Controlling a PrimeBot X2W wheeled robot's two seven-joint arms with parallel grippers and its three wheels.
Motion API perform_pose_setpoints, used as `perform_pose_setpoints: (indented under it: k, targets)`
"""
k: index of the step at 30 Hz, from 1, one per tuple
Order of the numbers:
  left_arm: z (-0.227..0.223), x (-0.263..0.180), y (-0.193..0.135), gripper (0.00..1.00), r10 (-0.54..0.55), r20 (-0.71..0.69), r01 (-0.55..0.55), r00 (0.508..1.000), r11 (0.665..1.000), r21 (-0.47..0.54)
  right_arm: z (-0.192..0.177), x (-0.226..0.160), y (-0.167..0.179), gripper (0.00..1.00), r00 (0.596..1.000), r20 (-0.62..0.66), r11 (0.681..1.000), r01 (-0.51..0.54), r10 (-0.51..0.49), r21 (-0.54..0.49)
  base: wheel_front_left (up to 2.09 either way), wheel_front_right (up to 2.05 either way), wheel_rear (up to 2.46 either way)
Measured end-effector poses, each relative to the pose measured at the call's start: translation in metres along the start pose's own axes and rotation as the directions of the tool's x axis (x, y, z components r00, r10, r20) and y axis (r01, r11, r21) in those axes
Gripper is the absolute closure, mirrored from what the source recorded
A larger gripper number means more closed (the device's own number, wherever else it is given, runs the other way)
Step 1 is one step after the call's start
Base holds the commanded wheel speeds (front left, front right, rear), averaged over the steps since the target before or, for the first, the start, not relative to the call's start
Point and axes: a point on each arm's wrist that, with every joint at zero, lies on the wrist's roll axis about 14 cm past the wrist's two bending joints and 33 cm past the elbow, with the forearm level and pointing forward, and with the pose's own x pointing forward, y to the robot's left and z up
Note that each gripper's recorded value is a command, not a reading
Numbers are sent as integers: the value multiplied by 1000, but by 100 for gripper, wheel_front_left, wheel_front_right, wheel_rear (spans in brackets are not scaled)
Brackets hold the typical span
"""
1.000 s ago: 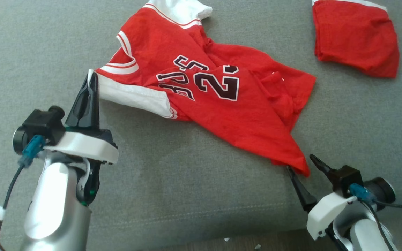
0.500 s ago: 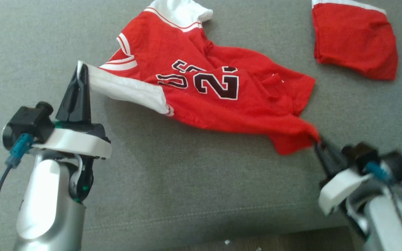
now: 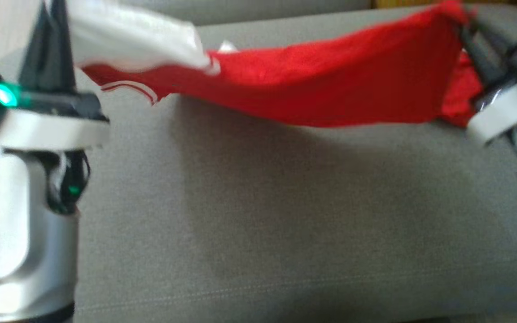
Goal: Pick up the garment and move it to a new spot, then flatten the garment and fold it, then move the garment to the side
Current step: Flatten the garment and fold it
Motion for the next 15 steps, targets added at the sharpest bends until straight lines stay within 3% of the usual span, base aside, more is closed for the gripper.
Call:
perform_pose_setpoints:
  k: [5, 10, 15]
  targets:
    - [72, 14, -4, 100, -24, 156, 21, 987, 1000, 21, 65, -3, -44, 100, 991, 124, 991, 64, -50, -118, 0, 0, 0]
    - [136, 18, -12, 100, -53, 272, 38, 961, 997, 62, 106, -17, -64, 100, 984, 169, 975, 89, -55, -202, 0, 0, 0]
    - [157, 27, -11, 100, -68, 249, 41, 966, 993, 112, 124, -22, -66, 100, 988, 155, 975, 54, -20, -216, 0, 0, 0]
